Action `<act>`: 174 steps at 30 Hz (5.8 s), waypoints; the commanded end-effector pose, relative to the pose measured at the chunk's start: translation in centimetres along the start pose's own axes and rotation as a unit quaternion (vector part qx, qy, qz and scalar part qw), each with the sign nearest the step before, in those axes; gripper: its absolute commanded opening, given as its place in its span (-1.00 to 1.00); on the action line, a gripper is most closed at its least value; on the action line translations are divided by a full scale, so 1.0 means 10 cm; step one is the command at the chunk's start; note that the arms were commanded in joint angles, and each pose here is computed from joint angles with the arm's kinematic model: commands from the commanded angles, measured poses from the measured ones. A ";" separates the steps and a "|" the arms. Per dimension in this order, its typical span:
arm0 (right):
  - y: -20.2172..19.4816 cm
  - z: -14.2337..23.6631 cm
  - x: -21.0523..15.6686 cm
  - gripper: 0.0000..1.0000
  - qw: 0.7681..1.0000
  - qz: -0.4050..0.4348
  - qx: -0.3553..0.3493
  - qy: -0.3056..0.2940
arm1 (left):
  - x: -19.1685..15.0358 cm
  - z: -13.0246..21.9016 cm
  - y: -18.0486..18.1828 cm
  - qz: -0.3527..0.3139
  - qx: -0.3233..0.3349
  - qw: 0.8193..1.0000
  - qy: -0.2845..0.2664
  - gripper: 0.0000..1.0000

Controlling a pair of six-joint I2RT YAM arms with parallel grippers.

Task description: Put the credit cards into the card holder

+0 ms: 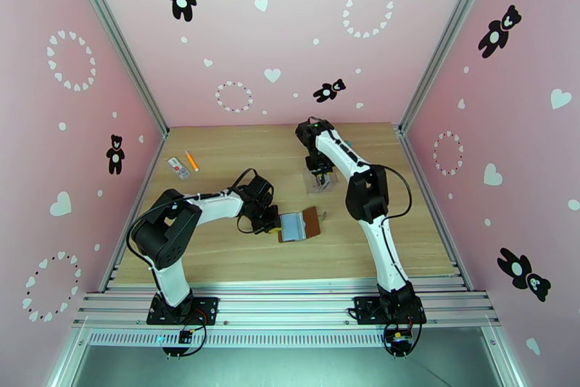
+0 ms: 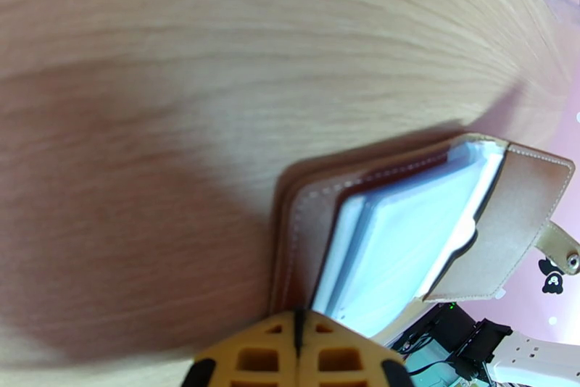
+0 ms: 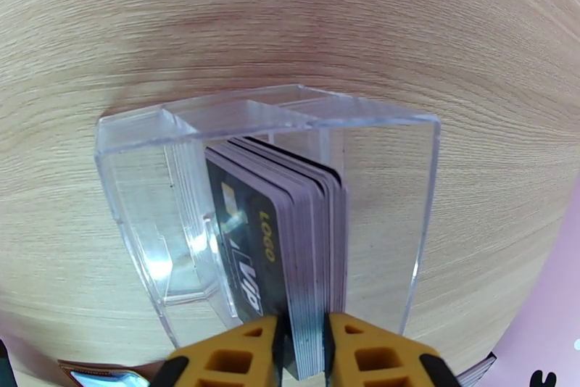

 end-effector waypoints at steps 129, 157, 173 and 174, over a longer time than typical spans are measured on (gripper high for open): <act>-0.23 -0.28 0.00 0.01 0.998 -0.001 0.044 0.043 | -0.13 -0.19 0.39 0.018 0.107 0.994 -0.004 -1.00; -0.68 0.27 -0.08 -0.19 1.000 -0.018 -0.023 -0.009 | -0.13 -0.25 0.30 0.006 0.110 0.994 -0.001 -1.00; -0.54 -0.06 -0.05 0.20 0.993 -0.053 0.104 -0.007 | -0.14 -0.26 0.28 0.002 0.112 0.994 0.001 -1.00; -0.56 -0.09 -0.06 0.20 0.993 -0.058 0.107 -0.004 | -0.13 -0.27 0.29 0.002 0.113 0.994 0.001 -1.00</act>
Point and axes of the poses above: each hand's point on the last joint's axis, 136 mm out from that joint toward the fingers, its own z axis back along the fingers, its own y axis along the line the jaws close on, x = y × z, the point moved 5 cm from there along z, back along the fingers, and after that the axes turned 8 degrees about z, right-handed, at the moved point
